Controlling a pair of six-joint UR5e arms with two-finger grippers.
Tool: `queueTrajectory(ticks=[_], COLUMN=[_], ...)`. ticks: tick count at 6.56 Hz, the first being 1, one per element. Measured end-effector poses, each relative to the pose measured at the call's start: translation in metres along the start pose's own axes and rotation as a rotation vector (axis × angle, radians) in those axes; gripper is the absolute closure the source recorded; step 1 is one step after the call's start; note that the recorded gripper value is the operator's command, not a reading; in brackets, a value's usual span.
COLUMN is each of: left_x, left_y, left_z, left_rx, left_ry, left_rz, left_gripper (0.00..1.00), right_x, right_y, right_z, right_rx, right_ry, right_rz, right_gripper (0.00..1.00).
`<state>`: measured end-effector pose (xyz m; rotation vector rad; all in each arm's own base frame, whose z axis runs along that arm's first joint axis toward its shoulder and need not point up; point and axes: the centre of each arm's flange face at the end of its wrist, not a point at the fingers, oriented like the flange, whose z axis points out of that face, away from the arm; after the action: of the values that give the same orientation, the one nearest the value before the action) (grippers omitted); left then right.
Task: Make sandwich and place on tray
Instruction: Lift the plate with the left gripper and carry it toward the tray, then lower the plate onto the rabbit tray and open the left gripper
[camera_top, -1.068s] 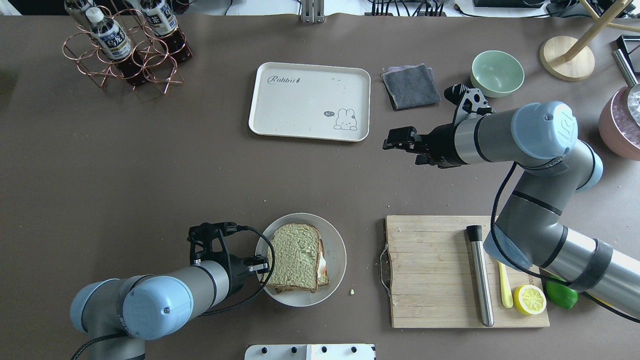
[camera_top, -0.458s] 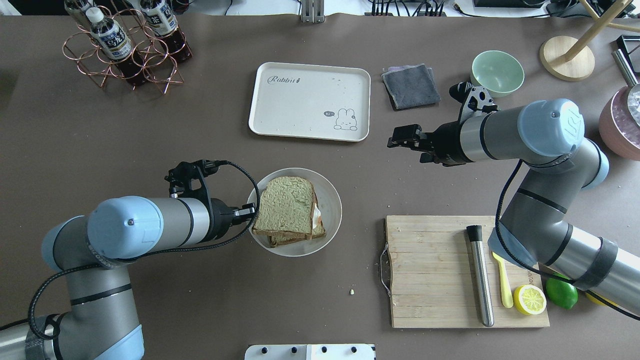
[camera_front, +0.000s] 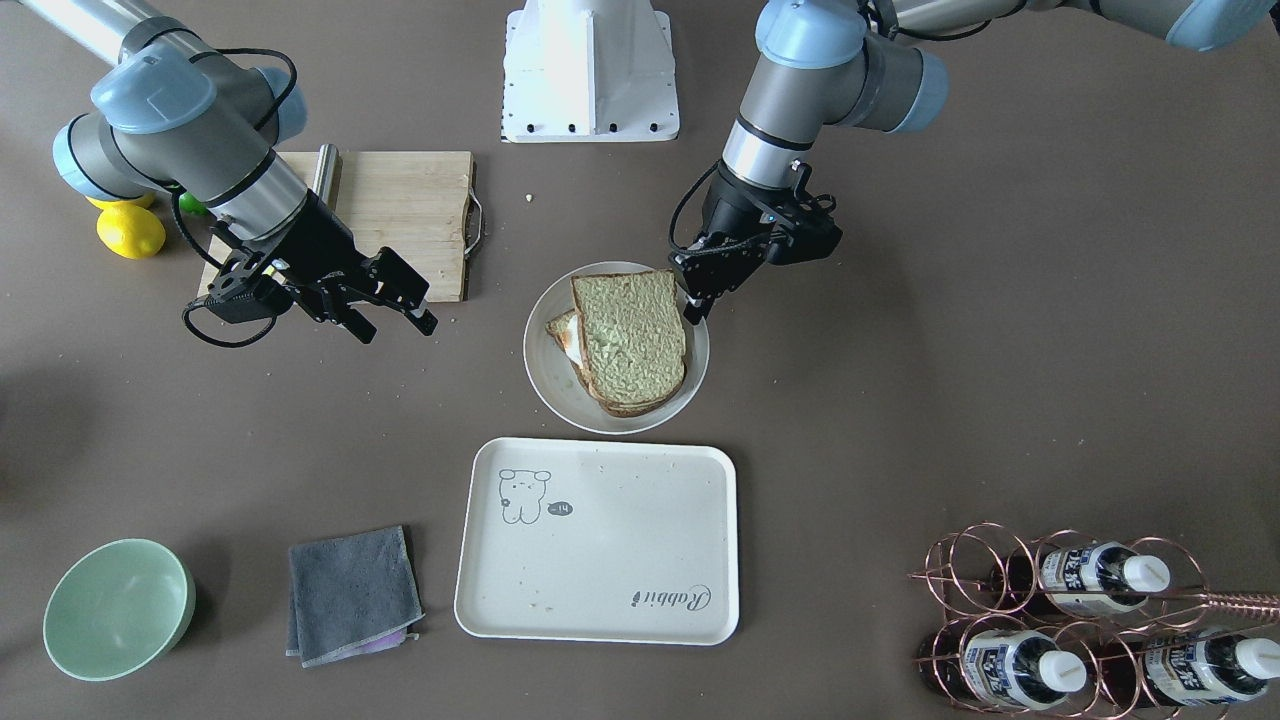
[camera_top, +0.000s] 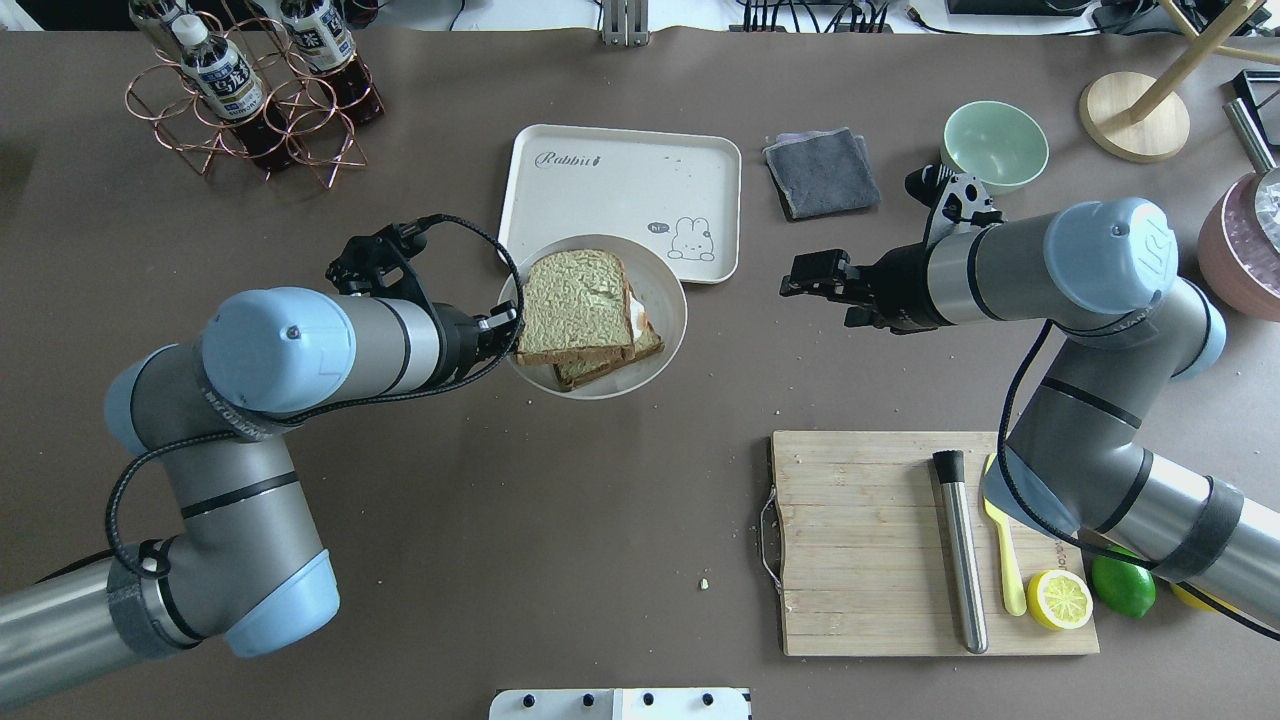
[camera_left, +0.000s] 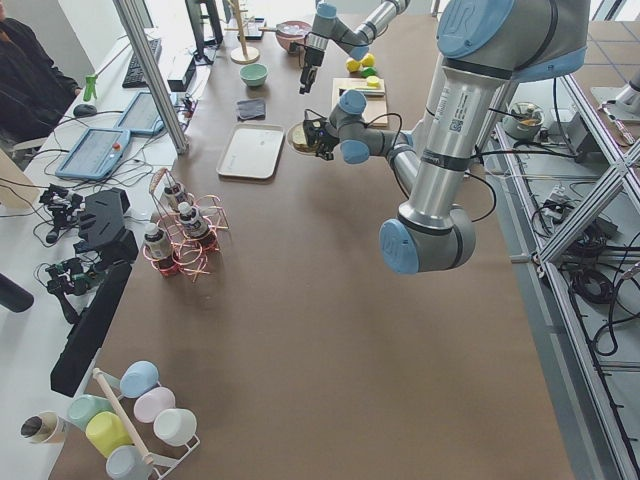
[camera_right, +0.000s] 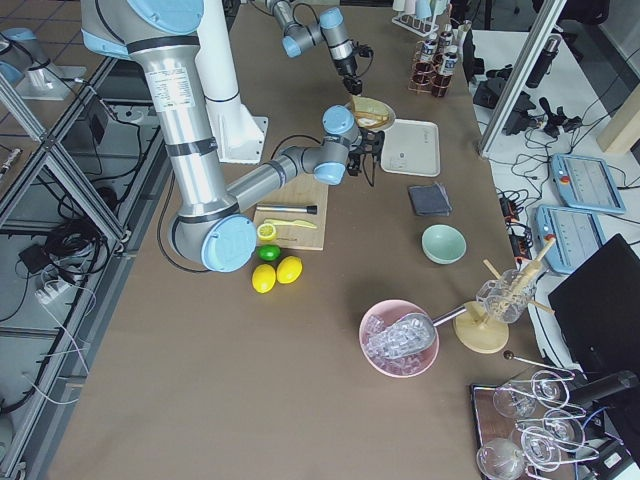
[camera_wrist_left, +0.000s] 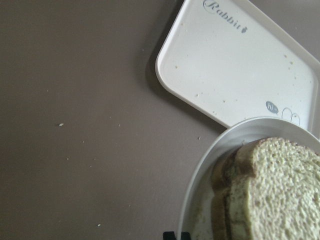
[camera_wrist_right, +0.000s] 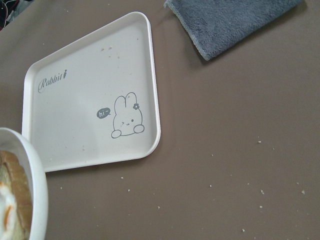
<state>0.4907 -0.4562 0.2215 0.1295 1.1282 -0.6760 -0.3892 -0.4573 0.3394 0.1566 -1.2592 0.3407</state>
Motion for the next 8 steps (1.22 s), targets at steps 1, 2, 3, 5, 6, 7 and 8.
queueTrajectory(ticks=[1, 2, 3, 5, 6, 7, 8], left_x=[0.020, 0.034, 0.047, 0.067, 0.069, 0.068, 0.066], left_y=[-0.023, -0.045, -0.061, -0.069, -0.065, -0.061, -0.057], left_z=[0.024, 0.053, 0.080, 0.121, 0.130, 0.135, 0.138], left_rx=[0.043, 0.081, 0.104, 0.116, 0.116, 0.113, 0.109], left_ry=[-0.032, -0.068, -0.089, -0.100, -0.107, -0.113, -0.112], left_rz=[-0.041, -0.063, -0.073, -0.071, -0.052, -0.019, 0.002], left_gripper=[1.00, 1.00, 1.00, 1.00, 1.00, 1.00, 0.84], right_x=[0.002, 0.003, 0.004, 0.003, 0.003, 0.004, 0.004], right_y=[0.000, 0.000, 0.000, 0.001, 0.001, 0.001, 0.000], right_z=[0.000, 0.000, -0.001, -0.001, -0.001, -0.002, -0.002], right_rx=[-0.001, -0.001, -0.001, -0.001, -0.001, 0.000, 0.000], right_ry=[0.002, 0.004, 0.004, 0.002, 0.002, 0.003, 0.003], right_rz=[0.001, 0.002, 0.001, 0.002, 0.002, 0.002, 0.002], right_gripper=[0.00, 0.00, 0.00, 0.00, 0.00, 0.00, 0.00])
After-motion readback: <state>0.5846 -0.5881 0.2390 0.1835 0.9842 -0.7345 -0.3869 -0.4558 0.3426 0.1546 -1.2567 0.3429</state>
